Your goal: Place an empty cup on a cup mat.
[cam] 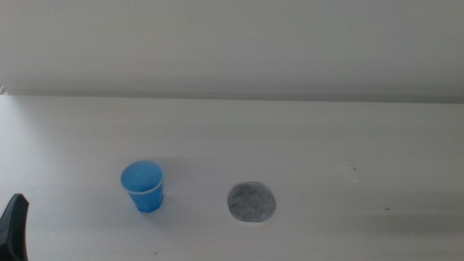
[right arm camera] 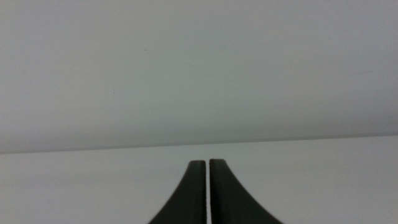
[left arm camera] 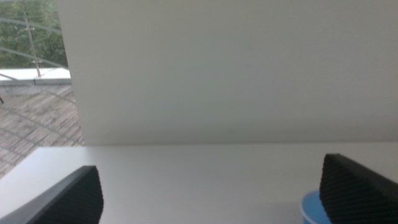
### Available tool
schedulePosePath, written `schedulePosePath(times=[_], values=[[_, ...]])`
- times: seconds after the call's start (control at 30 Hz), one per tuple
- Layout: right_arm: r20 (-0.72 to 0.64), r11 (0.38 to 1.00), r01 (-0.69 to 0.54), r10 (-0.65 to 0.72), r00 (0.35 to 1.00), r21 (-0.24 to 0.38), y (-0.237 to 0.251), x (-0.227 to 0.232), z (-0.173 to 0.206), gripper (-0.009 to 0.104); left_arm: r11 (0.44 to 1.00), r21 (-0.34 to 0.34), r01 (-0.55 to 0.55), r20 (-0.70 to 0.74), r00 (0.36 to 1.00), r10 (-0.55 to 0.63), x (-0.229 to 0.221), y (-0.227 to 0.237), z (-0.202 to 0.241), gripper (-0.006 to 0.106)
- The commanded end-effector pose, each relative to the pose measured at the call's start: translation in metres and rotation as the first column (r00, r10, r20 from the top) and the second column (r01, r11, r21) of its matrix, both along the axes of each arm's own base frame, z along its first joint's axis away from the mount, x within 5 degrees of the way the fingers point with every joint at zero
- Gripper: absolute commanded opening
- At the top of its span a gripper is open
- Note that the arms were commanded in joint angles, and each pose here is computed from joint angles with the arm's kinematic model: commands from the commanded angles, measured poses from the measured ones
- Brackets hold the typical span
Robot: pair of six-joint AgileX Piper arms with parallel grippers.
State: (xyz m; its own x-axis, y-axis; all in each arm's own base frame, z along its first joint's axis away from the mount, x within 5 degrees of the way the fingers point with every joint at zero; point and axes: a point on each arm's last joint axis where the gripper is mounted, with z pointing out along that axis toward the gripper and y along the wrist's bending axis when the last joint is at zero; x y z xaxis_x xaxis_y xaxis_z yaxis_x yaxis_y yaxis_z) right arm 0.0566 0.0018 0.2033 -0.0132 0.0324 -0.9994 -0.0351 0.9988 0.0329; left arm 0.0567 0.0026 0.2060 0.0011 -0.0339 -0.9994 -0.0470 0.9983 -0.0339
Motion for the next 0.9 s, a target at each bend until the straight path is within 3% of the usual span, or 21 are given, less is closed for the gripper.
schedulePosePath(times=[0.0, 0.1, 0.17, 0.27, 0.43, 0.67, 0.8, 0.87], values=[[0.007, 1.0, -0.002, 0.002, 1.0, -0.011, 0.0, -0.001, -0.009, -0.002, 1.0, -0.011, 0.01, 0.001, 1.0, -0.01, 0.0, -0.001, 0.008, 0.094], [0.007, 1.0, -0.002, 0.002, 1.0, -0.011, 0.0, -0.001, -0.009, -0.002, 0.999, -0.014, 0.052, -0.081, 0.995, -0.053, 0.004, -0.003, 0.044, 0.094], [0.007, 1.0, -0.002, 0.002, 1.0, -0.011, 0.0, -0.001, -0.009, -0.002, 0.995, -0.021, 0.101, -0.211, 0.972, -0.104, 0.012, -0.007, 0.074, 0.094], [0.007, 1.0, -0.002, 0.002, 1.0, -0.011, 0.0, -0.001, -0.009, -0.002, 0.985, -0.043, 0.169, -0.456, 0.874, -0.17, 0.03, -0.015, 0.113, 0.094], [0.007, 1.0, -0.002, 0.002, 1.0, -0.011, 0.0, -0.001, -0.009, -0.002, 0.976, -0.084, 0.202, -0.72, 0.665, -0.199, 0.067, -0.027, 0.153, 0.094], [0.007, 1.0, -0.002, 0.002, 1.0, -0.011, 0.0, -0.001, -0.009, -0.002, 0.972, -0.136, 0.191, -0.927, 0.321, -0.193, 0.142, -0.043, 0.151, 0.094], [0.007, 1.0, -0.002, 0.002, 1.0, -0.011, 0.0, -0.001, -0.009, -0.002, 0.964, -0.159, 0.211, -0.949, 0.239, -0.208, 0.176, -0.053, 0.138, 0.094], [0.007, 1.0, -0.002, 0.002, 1.0, -0.011, 0.0, -0.001, -0.009, -0.002, 0.963, -0.153, 0.223, -0.951, 0.232, -0.205, 0.187, -0.06, 0.132, 0.094]])
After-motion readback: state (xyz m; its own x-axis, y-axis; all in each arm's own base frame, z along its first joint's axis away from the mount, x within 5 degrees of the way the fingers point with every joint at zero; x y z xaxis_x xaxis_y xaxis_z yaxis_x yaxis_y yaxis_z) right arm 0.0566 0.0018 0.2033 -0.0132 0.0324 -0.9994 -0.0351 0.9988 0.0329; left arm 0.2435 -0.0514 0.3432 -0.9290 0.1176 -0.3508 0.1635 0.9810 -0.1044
